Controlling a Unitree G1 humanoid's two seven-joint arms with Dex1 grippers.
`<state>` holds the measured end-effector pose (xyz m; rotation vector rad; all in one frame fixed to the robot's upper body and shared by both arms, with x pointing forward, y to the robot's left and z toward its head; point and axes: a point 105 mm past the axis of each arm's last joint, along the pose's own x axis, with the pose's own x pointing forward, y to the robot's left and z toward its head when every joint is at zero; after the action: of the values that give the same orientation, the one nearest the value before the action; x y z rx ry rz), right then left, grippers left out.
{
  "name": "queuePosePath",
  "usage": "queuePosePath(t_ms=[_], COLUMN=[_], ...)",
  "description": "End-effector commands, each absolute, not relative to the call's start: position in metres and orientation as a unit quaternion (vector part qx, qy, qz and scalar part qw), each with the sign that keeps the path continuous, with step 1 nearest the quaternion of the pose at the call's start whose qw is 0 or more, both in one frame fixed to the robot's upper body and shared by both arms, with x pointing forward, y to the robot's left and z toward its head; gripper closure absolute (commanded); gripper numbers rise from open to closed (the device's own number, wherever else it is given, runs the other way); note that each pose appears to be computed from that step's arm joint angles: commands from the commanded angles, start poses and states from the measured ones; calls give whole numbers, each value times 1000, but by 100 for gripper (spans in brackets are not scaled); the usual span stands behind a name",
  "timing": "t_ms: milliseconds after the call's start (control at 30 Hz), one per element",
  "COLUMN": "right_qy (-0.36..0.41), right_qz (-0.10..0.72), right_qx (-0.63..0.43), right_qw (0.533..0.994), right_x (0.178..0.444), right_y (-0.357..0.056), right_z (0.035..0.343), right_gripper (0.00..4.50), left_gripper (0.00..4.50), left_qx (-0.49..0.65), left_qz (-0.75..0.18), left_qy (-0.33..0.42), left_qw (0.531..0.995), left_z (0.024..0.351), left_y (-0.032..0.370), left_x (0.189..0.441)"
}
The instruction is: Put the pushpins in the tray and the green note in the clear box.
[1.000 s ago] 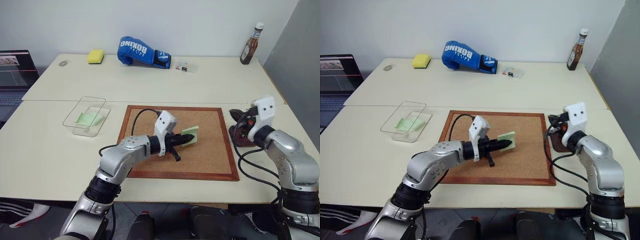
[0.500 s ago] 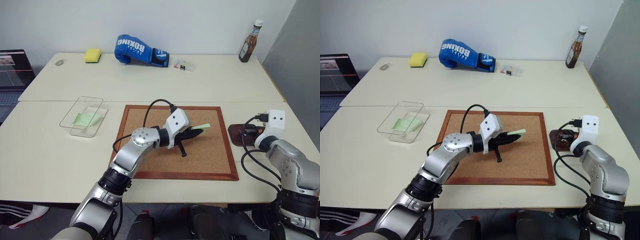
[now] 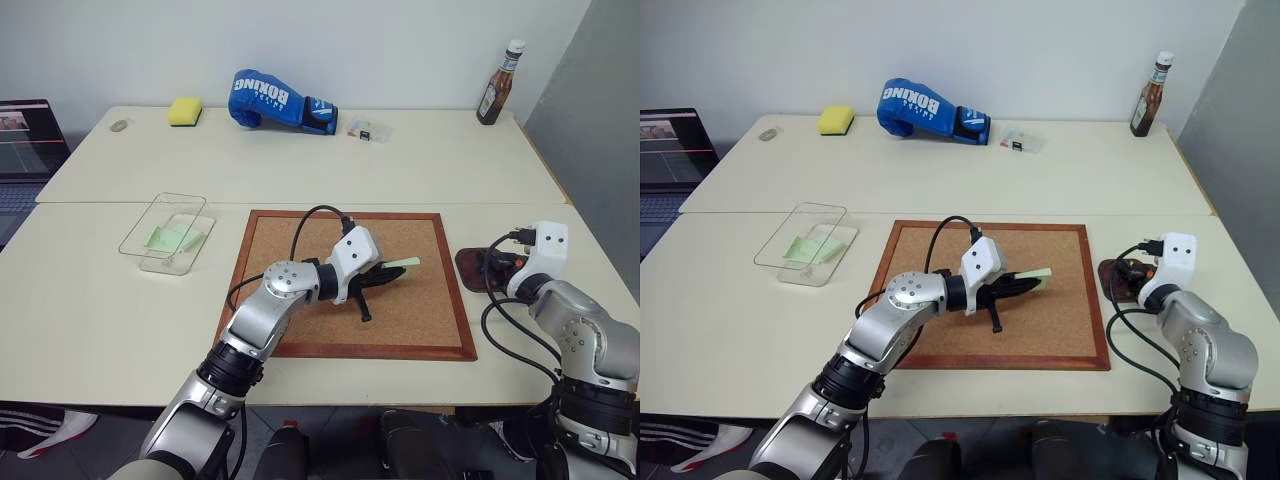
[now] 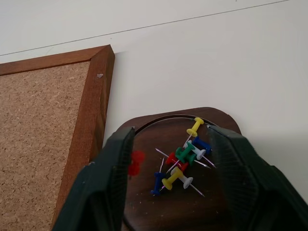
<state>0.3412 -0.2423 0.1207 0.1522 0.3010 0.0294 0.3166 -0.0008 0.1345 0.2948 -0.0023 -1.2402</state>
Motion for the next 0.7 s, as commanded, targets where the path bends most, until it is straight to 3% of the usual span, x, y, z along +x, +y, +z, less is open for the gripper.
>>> queuePosePath(t_ms=[33, 167, 700], right_qy=[117, 113, 94], right_qz=[8, 14, -21], right_qx=[54, 26, -61], right_qw=[992, 993, 993], right_x=[344, 347, 357], right_y=[-249, -243, -256], right_z=[137, 136, 131], right_gripper=[89, 7, 7], left_gripper=[450, 450, 450], left_qx=[142, 142, 142], left_qz=[-585, -586, -582], left_qy=[-30, -29, -24], left_qw=[798, 797, 800], left_z=[147, 147, 144], left_y=[-5, -5, -1], left_x=[312, 312, 310])
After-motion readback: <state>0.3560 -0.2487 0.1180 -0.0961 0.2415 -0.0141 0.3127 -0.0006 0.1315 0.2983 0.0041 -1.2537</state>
